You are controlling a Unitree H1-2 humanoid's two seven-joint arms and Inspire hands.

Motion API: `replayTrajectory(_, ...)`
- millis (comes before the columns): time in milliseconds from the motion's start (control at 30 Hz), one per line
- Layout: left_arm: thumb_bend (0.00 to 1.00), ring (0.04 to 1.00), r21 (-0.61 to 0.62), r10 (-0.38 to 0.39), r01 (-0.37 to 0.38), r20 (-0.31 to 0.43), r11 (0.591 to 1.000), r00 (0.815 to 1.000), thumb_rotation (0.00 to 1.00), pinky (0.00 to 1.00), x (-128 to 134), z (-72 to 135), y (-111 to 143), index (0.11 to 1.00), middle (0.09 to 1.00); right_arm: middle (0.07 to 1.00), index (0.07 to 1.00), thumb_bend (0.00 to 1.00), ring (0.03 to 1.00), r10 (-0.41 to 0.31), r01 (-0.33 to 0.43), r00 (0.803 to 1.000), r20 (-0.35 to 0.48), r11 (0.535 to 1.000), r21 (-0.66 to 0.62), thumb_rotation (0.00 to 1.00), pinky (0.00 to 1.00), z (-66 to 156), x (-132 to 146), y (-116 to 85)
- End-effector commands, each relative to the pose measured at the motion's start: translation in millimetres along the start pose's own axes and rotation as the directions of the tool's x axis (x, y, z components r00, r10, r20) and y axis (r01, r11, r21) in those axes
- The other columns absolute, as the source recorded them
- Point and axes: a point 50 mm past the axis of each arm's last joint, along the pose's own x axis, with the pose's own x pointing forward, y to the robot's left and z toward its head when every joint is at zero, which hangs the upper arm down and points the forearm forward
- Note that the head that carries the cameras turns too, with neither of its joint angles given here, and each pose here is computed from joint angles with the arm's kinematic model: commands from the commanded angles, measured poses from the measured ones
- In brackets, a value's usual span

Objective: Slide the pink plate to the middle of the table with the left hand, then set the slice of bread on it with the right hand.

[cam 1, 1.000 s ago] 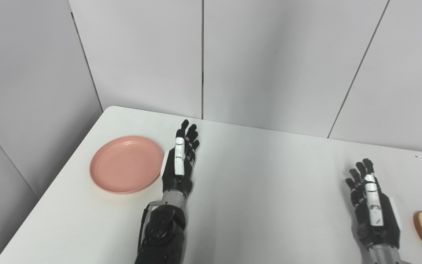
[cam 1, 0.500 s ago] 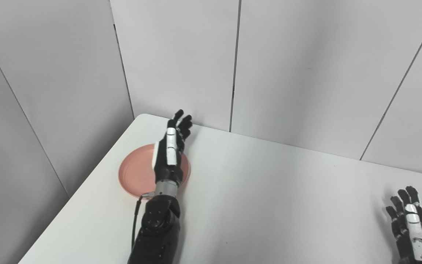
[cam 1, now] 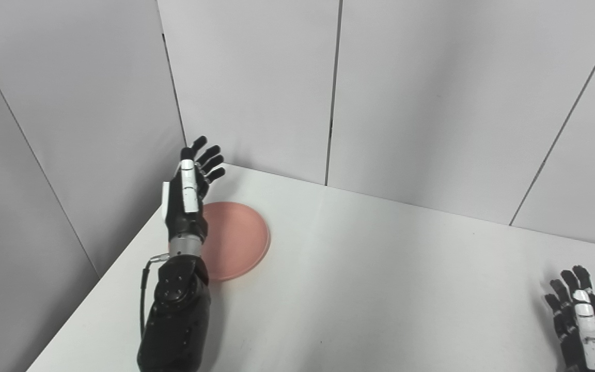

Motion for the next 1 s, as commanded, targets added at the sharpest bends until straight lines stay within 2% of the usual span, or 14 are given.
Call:
replayTrajectory(0,0.78,0.754,0.06,0.009,-0.013,0.06,0.998,0.998,1.0,0.72,10,18,11,0.773,0.747,0.973,0.978,0.65,0.97,0.017,-0.016,0.997,0.069,1.0,-0.01,0.73,0.98,18,11,-2)
replayTrajectory(100,0.78,0.76,0.11,0.009,-0.015,0.053,0.994,0.999,1.0,0.75,11,21,25,0.764,0.748,0.973,0.977,0.65,0.968,0.019,-0.018,0.998,0.067,1.0,-0.013,0.73,0.98,18,11,-2)
replayTrajectory(333,0.77,0.778,0.122,0.045,-0.046,0.014,0.991,0.999,1.0,0.76,13,21,58,0.786,0.761,0.97,0.968,0.66,0.969,0.015,-0.014,0.998,0.067,1.0,-0.012,0.72,0.98,18,12,-2)
replayTrajectory(600,0.76,0.801,0.171,0.031,-0.023,-0.048,0.985,0.998,1.0,0.8,13,21,87,0.825,0.798,0.965,0.966,0.63,0.964,0.01,-0.01,0.998,0.069,1.0,-0.009,0.71,0.97,19,11,-1)
replayTrajectory(833,0.77,0.809,0.15,0.029,-0.013,-0.106,0.989,0.994,0.99,0.84,15,15,110,0.848,0.807,0.969,0.965,0.65,0.969,0.021,-0.02,0.997,0.069,1.0,-0.02,0.72,0.98,19,12,0)
replayTrajectory(967,0.79,0.83,0.111,-0.013,0.03,-0.151,0.993,0.988,1.0,0.87,13,10,123,0.869,0.805,0.963,0.959,0.65,0.962,0.011,-0.011,0.998,0.066,1.0,-0.006,0.7,0.97,18,12,-1)
